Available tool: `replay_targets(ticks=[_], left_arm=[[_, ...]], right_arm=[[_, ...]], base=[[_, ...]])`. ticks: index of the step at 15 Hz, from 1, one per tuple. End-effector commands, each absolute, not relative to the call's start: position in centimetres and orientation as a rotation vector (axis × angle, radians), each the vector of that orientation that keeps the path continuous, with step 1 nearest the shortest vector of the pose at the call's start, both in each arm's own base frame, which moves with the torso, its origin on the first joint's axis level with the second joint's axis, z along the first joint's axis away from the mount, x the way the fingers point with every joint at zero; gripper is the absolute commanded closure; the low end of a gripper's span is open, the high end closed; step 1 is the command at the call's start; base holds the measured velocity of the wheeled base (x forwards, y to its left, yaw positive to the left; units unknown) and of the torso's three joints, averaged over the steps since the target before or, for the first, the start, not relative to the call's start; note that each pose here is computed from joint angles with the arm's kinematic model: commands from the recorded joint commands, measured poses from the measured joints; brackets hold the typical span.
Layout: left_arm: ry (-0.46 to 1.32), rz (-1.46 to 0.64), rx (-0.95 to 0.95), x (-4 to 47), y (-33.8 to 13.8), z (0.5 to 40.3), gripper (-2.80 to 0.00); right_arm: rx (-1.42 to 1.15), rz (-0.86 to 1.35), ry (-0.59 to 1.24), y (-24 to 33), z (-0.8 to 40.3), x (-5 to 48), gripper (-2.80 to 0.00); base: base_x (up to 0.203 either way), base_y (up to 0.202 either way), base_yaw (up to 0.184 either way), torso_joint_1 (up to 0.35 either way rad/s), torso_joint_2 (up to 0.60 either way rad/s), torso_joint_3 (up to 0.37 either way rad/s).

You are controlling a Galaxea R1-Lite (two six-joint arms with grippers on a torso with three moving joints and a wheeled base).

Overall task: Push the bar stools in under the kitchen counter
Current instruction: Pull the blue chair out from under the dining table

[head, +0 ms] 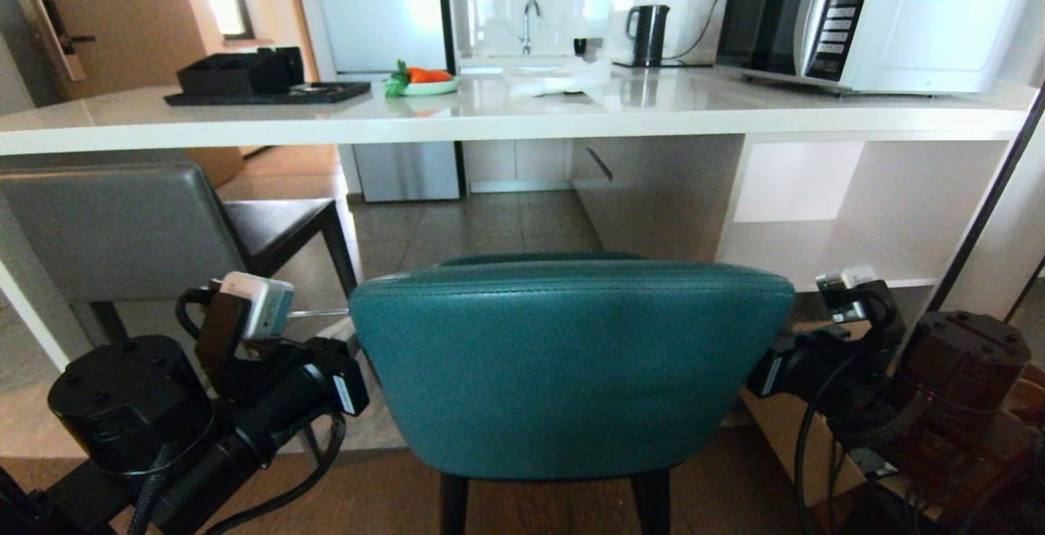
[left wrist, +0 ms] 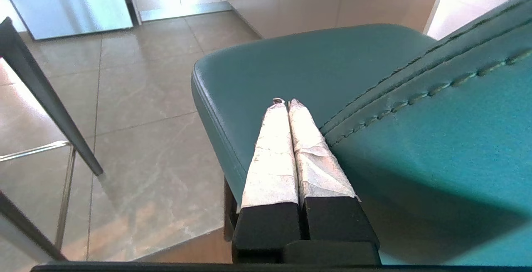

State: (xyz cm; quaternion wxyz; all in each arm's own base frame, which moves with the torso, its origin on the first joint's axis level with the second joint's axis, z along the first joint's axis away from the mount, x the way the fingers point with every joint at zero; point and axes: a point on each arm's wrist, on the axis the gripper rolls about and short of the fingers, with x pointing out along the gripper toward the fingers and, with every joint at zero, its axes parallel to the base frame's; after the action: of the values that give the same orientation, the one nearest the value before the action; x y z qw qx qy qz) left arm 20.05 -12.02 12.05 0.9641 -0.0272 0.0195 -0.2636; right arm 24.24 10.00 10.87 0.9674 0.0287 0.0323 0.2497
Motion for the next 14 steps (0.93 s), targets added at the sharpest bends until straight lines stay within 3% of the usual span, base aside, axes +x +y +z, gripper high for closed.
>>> replay_targets(ticks=[1,9,14], left_arm=[[0.034,-0.668,-0.057,18.2,-14.7,12.2,0.0],[0.031,-0.648,-0.06,18.1,-14.2,12.3,0.0],[-0.028,-0.451,-0.09,18.0,-12.6,13.6,0.0]], right_arm=[[0.06,0.503,0.053,10.0,11.0,24.2,0.0],[0.061,0.494,0.042,9.8,11.3,23.9,0.0],[0.075,0.397,-0.012,8.0,12.8,23.2,0.0]], base=[[0.0,0.0,0.0,0.0,0.0,0.0],[0.0,0.0,0.0,0.0,0.0,0.0],[0.0,0.0,0.0,0.0,0.0,0.0]])
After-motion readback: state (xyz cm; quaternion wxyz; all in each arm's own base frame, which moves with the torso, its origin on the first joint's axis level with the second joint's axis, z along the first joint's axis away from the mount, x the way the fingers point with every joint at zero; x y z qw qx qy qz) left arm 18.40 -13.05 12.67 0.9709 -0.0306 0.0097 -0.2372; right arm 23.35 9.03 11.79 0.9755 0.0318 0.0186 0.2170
